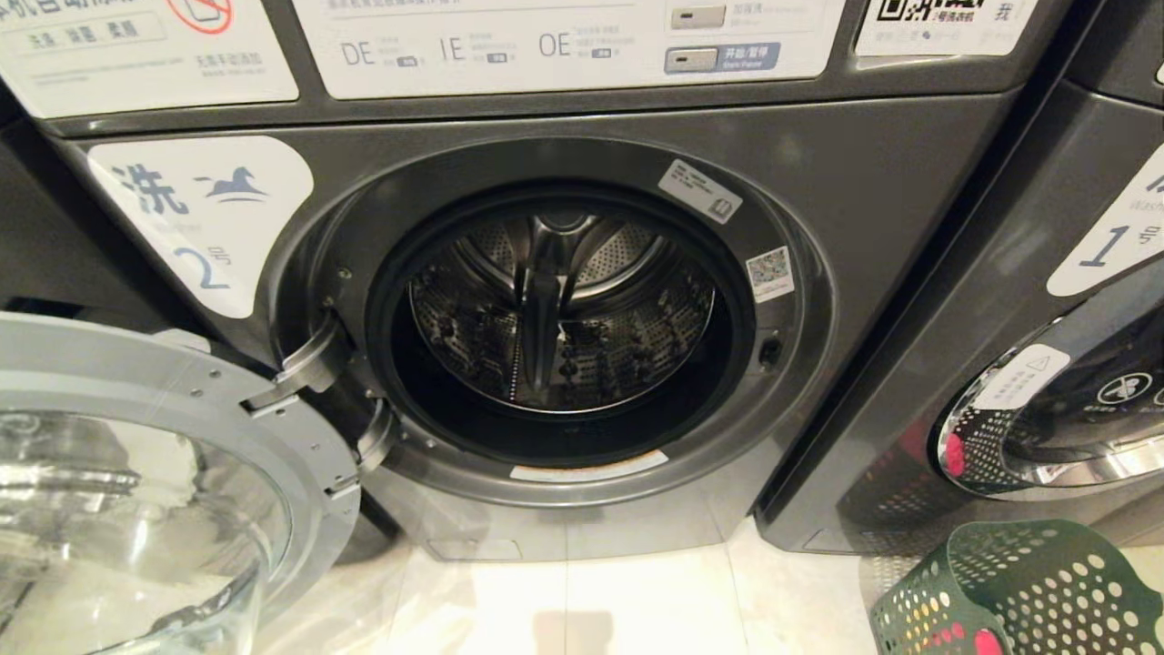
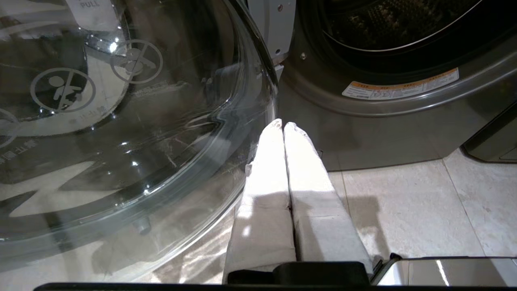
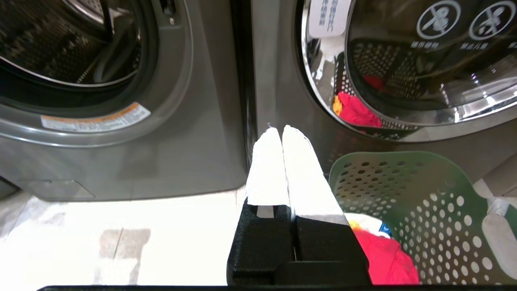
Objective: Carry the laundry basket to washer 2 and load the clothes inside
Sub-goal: Place the clothes into the washing machine
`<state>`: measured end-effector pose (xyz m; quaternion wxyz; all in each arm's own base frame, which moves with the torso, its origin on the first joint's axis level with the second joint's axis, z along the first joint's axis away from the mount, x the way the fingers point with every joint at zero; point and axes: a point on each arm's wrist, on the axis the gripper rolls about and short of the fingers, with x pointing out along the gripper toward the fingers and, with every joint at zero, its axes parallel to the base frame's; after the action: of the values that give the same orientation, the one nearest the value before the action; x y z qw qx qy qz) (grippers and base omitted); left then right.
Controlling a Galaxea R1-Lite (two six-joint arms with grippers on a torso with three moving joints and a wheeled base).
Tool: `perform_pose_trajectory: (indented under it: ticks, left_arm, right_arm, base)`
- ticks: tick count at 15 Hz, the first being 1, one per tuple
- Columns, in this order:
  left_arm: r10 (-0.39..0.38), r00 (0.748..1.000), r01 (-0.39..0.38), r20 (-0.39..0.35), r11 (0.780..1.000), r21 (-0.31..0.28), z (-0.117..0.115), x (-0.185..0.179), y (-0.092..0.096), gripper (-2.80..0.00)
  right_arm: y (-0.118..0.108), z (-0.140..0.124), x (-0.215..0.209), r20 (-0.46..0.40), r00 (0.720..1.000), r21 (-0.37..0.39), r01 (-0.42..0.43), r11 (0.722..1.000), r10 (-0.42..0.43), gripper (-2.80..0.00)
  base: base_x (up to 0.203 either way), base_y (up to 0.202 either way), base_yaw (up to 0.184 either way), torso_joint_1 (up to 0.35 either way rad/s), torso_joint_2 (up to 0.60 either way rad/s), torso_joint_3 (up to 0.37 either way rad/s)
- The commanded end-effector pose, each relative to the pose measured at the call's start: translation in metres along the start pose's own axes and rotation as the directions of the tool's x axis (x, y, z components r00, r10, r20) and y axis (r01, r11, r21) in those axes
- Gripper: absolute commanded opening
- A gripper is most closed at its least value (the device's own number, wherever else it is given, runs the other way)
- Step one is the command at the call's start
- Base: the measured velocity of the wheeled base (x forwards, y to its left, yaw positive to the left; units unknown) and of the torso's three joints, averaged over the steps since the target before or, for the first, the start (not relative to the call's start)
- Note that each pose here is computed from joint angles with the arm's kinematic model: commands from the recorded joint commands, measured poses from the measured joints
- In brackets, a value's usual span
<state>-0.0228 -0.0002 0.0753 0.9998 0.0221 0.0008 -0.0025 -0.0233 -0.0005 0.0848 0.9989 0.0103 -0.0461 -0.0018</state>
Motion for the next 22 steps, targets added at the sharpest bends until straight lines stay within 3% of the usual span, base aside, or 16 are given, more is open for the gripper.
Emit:
perform_pose_trajectory:
  ticks: [1,6,9,11,12,14,15,16,18,20,22]
  left_arm:
    - [0.0,1.0,0.0,-0.003,1.0,0.0,0.0,0.0,0.0,-2.8]
    - [0.0,1.0,0.0,-0.004,1.0,0.0,-0.001,0.0,0.0,-2.8]
    - [-0.001,1.0,0.001,-0.005,1.0,0.002,0.0,0.0,0.0,-2.8]
    - [-0.001,1.0,0.001,-0.006,1.0,0.0,-0.001,0.0,0.0,-2.8]
    - [0.0,1.0,0.0,-0.005,1.0,-0.001,-0.001,0.0,0.0,-2.8]
    - [0.001,1.0,-0.001,-0.003,1.0,-0.001,-0.001,0.0,0.0,-2.8]
    - [0.002,1.0,-0.002,0.0,1.0,-0.004,0.0,0.0,0.0,-2.8]
    - [0.003,1.0,-0.003,0.0,1.0,-0.008,0.0,0.0,0.0,-2.8]
    - [0.008,1.0,-0.008,-0.002,0.999,-0.035,0.0,0.0,0.0,-2.8]
    - [0.008,1.0,-0.008,0.0,0.999,-0.043,0.0,0.0,0.0,-2.8]
    - [0.008,1.0,-0.008,0.0,0.999,-0.043,0.0,0.0,0.0,-2.8]
  right_arm:
    - [0.0,-0.01,0.002,-0.034,0.999,0.0,0.001,1.0,-0.001,-2.8]
    - [0.0,-0.01,0.002,-0.034,0.999,-0.002,0.001,1.0,-0.001,-2.8]
    - [0.0,-0.008,0.001,-0.03,1.0,-0.095,-0.008,0.995,0.005,-2.8]
    - [0.0,0.02,-0.001,-0.042,0.999,-0.122,0.023,0.992,-0.028,-2.8]
    - [0.0,0.044,0.001,-0.067,0.996,-0.099,0.049,0.994,-0.055,-2.8]
    - [0.0,0.092,0.026,-0.212,0.971,0.065,0.131,0.989,-0.114,-2.8]
    - [0.0,0.108,0.051,-0.328,0.933,0.151,0.207,0.967,-0.148,-2.8]
    - [-0.001,0.115,0.08,-0.45,0.874,0.205,0.304,0.93,-0.186,-2.8]
    - [-0.005,0.107,0.13,-0.651,0.711,0.211,0.506,0.836,-0.266,-2.8]
    - [-0.02,0.08,0.166,-0.766,0.533,0.153,0.694,0.703,-0.36,-2.8]
    - [-0.048,0.046,0.182,-0.8,0.394,0.086,0.821,0.564,-0.452,-2.8]
  base:
    - [0.0,0.0,0.0,0.002,0.0,-0.198]
    - [0.0,0.0,0.0,0.002,0.0,-0.163]
    - [0.0,0.0,0.0,0.001,0.0,-0.015]
    - [0.0,0.0,0.0,0.0,0.0,0.0]
    - [0.0,0.0,0.0,0.0,0.0,0.0]
    - [0.0,0.0,0.0,0.0,0.0,0.0]
    - [0.0,0.0,0.0,0.0,0.0,0.0]
    - [0.0,0.0,0.0,0.0,0.0,0.0]
    - [0.0,0.0,0.0,0.0,0.0,0.0]
    - [0.0,0.0,0.0,0.0,0.0,0.0]
    - [0.0,0.0,0.0,0.0,0.0,0.0]
